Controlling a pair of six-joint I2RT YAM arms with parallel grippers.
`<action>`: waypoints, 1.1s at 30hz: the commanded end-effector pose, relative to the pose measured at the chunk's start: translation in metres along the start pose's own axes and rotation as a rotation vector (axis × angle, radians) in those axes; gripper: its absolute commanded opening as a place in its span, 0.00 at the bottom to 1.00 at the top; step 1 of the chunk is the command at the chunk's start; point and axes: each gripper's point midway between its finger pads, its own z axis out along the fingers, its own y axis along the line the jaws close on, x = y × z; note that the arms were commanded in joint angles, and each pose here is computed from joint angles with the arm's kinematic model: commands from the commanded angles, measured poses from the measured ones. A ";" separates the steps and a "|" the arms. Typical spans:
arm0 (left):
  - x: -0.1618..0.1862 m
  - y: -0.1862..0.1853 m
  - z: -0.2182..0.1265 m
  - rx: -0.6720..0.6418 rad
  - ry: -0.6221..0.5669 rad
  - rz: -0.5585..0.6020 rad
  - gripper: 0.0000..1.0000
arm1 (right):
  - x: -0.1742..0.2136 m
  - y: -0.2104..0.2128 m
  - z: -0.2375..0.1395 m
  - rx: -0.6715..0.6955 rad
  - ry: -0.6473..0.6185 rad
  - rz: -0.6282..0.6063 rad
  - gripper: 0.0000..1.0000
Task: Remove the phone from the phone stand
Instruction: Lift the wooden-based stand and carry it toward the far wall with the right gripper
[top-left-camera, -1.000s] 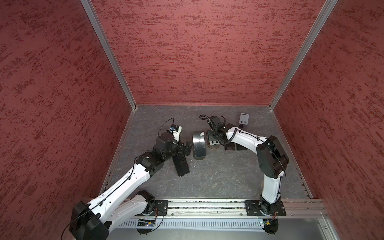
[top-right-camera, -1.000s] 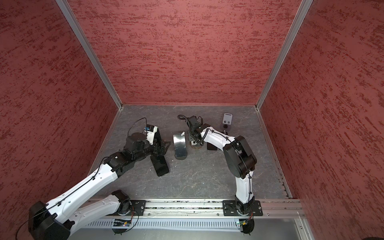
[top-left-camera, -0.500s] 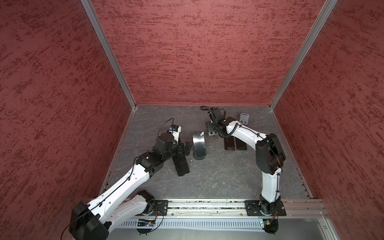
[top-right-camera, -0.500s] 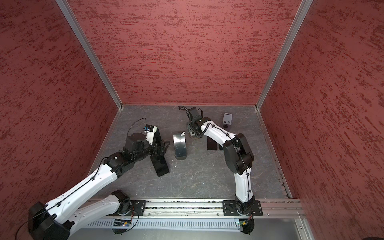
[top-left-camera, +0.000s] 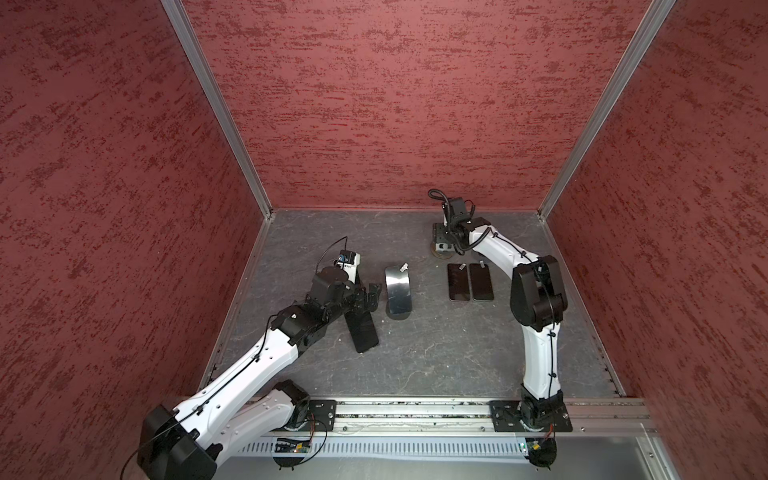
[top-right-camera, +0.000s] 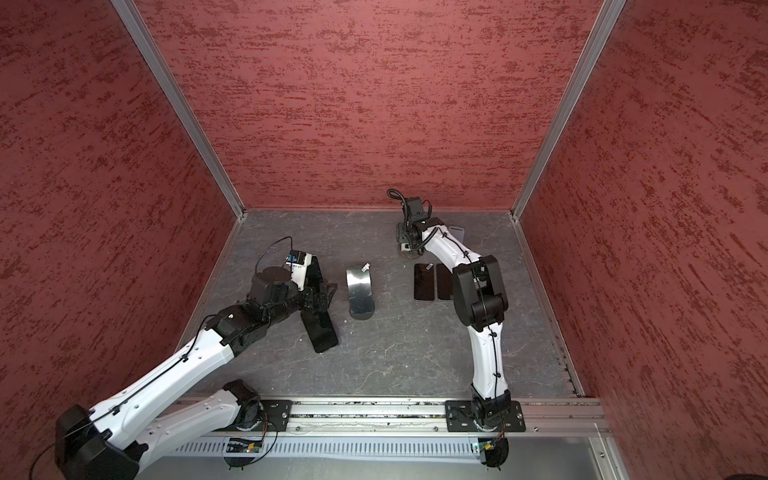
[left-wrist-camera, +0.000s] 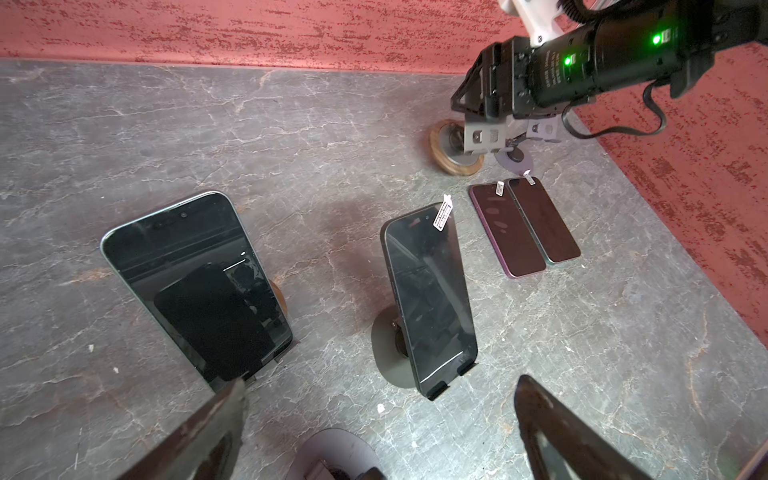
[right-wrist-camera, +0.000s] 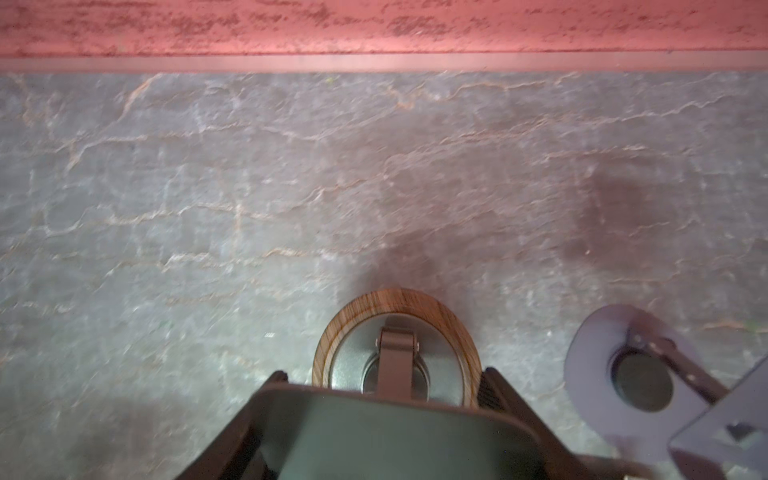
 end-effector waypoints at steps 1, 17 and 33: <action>-0.004 0.000 0.000 -0.017 -0.003 0.023 1.00 | -0.020 0.003 0.000 -0.024 -0.039 -0.008 0.56; -0.008 -0.002 0.010 -0.041 0.049 0.065 0.99 | -0.011 -0.021 0.042 0.007 0.026 0.014 0.63; -0.009 -0.003 0.013 -0.046 0.047 0.082 0.99 | -0.027 -0.018 0.026 -0.007 0.004 0.017 0.85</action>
